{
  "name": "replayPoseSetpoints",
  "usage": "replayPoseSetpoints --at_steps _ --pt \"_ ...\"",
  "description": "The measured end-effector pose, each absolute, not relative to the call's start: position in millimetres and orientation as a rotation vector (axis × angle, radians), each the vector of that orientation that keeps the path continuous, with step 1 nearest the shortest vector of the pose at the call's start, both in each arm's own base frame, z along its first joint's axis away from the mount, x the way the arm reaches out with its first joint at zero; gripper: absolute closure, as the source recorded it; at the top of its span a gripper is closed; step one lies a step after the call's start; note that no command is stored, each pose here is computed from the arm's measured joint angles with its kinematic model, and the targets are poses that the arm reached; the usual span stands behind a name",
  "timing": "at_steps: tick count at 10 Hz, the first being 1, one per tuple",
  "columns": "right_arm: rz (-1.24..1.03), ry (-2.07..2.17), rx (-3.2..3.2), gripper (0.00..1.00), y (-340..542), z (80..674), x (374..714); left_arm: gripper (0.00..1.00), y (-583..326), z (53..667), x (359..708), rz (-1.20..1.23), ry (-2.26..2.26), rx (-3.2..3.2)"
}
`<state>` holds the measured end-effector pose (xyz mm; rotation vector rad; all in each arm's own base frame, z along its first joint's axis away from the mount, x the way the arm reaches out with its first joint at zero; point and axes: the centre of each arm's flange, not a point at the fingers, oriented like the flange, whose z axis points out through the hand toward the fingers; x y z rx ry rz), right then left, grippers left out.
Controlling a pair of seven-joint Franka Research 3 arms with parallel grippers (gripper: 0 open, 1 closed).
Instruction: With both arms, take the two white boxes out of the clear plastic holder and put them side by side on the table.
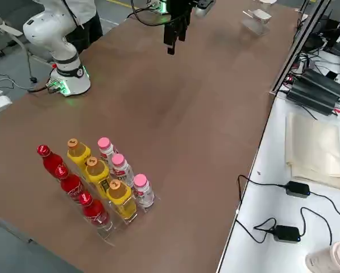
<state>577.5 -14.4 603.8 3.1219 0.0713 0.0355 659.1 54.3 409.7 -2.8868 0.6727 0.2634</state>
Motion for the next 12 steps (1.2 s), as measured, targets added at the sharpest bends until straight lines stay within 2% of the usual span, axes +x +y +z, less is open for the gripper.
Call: replayPoseSetpoints --at_steps 2,6,8,11,12 --pt "0.035 0.071 3.122 0.00 -14.4 603.8 577.5 0.26 62.0 391.7 662.9 0.285 0.679 -2.869" --pt "0.036 0.072 3.122 0.00 -14.2 603.8 577.5 0.30 84.4 349.8 669.3 0.341 0.699 -2.801" --pt "0.036 0.072 3.122 0.00 -14.1 603.8 577.5 0.40 89.2 345.5 669.5 0.348 0.698 -2.795" --pt "0.036 0.072 3.122 0.00 -14.0 603.8 577.5 0.86 89.3 342.5 670.3 0.353 0.703 -2.789" --pt "0.036 0.072 3.122 0.00 -14.0 603.8 577.5 0.94 88.5 344.4 671.4 0.346 0.704 -2.788"
